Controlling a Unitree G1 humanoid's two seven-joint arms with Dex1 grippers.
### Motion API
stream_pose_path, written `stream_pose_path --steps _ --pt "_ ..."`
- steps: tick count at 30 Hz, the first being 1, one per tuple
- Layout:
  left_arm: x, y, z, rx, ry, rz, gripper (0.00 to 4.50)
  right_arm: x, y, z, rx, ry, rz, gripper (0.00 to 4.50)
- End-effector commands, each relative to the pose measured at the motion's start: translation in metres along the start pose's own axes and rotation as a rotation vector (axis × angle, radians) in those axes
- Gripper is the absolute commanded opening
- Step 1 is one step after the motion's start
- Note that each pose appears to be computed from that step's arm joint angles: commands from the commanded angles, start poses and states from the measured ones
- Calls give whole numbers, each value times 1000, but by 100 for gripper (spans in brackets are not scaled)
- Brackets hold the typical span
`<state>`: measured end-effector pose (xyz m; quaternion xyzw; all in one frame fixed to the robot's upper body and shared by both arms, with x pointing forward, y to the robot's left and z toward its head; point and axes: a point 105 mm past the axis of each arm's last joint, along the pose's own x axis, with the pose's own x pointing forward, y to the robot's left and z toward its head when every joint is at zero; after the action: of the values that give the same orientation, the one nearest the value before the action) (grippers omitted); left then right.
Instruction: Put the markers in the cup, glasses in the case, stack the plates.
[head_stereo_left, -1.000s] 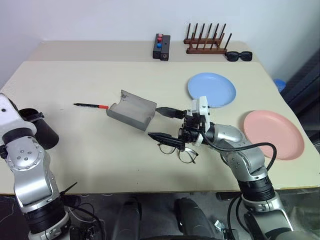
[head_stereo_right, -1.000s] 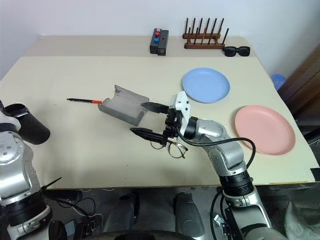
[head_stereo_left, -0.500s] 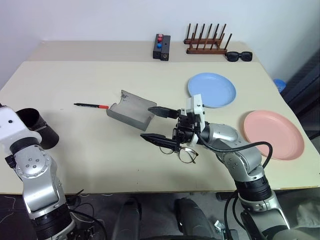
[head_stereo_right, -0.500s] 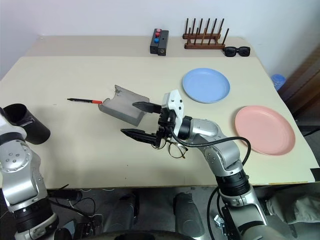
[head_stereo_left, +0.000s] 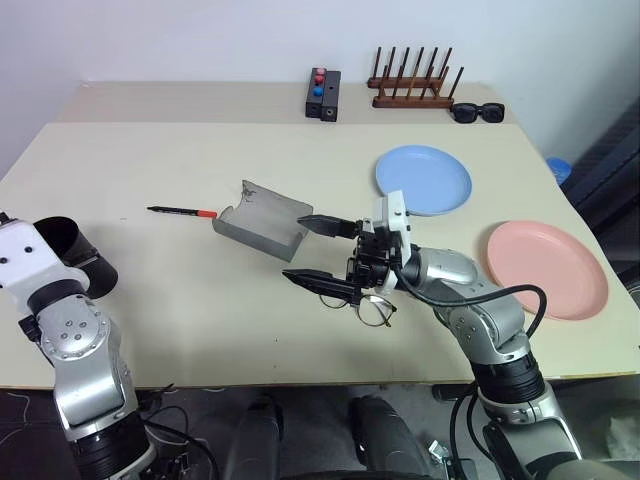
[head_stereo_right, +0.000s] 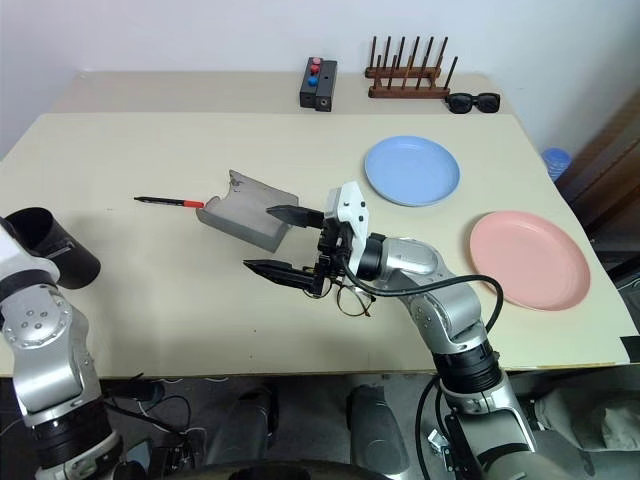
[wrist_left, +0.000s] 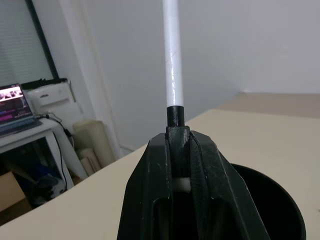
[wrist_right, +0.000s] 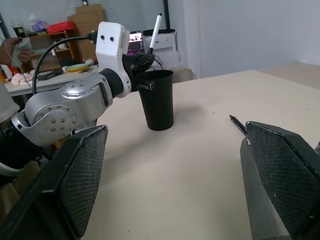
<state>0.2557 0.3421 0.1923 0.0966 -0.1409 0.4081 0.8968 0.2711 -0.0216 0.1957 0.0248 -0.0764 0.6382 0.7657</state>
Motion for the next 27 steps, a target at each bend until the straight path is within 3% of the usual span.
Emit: stream_pose_path --steps 1,6,8,16,20,24,27 --pt "-1 3 11 2 -50 13 130 2 4 8 -36 -29 17 450" --pt "-1 3 10 6 -50 14 386 2 4 9 -37 -28 16 450" --pt "-1 2 10 6 -50 15 447 2 4 9 -37 -28 15 450" --pt "2 -12 32 -68 -118 -41 447 2 4 10 -39 -27 12 450" --pt "4 -69 64 -219 -116 -303 447 -2 -6 14 -46 -35 -27 450" --pt "3 -113 57 -197 67 -430 447 -6 -20 23 -39 -67 -85 450" --pt "6 -137 30 -198 331 -397 447 -7 -27 26 -42 -75 -116 450"
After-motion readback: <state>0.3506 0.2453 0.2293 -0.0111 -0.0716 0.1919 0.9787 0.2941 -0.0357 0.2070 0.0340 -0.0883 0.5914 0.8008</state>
